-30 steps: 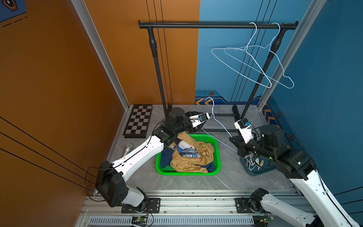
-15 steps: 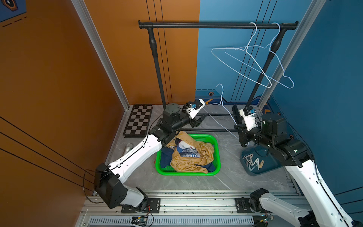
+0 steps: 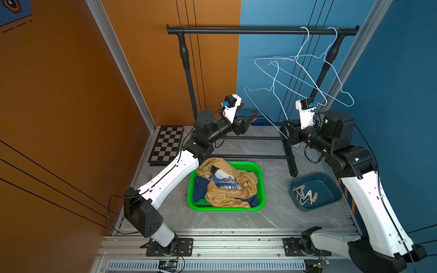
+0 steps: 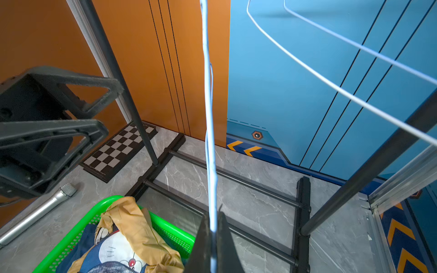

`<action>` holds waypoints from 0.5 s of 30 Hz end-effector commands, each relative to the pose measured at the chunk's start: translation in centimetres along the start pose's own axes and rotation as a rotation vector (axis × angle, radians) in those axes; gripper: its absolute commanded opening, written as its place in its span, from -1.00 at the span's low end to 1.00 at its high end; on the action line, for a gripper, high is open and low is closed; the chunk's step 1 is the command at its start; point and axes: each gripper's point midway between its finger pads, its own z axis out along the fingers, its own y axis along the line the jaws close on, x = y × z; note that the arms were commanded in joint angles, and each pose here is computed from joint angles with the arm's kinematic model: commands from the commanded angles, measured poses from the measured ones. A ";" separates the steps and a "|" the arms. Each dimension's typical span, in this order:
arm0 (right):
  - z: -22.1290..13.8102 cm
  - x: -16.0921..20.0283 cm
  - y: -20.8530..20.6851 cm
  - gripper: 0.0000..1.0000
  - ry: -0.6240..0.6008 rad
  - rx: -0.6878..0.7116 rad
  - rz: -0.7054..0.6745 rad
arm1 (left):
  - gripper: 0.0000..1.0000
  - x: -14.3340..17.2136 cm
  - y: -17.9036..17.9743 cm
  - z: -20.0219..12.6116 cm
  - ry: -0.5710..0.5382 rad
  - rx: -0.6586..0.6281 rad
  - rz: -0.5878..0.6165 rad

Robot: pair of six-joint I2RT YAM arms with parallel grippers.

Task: Remove the clothespins securing t-shirts to the hanger
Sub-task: Place the hanger on the clothes rail.

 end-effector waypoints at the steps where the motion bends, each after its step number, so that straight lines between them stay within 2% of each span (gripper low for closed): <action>1: -0.1 -3.5 -0.1 -1.00 -0.103 -0.007 0.015 | 0.44 -3.0 0.0 0.5 -0.079 0.034 -0.026; 7: 0.0 -7.1 -0.4 -1.00 -0.184 -0.001 0.010 | 0.45 -5.1 0.5 1.4 -0.127 0.045 -0.030; 15: 1.3 -9.6 -0.9 -1.00 -0.230 -0.011 0.014 | 0.45 -7.1 1.7 2.4 -0.176 0.042 -0.025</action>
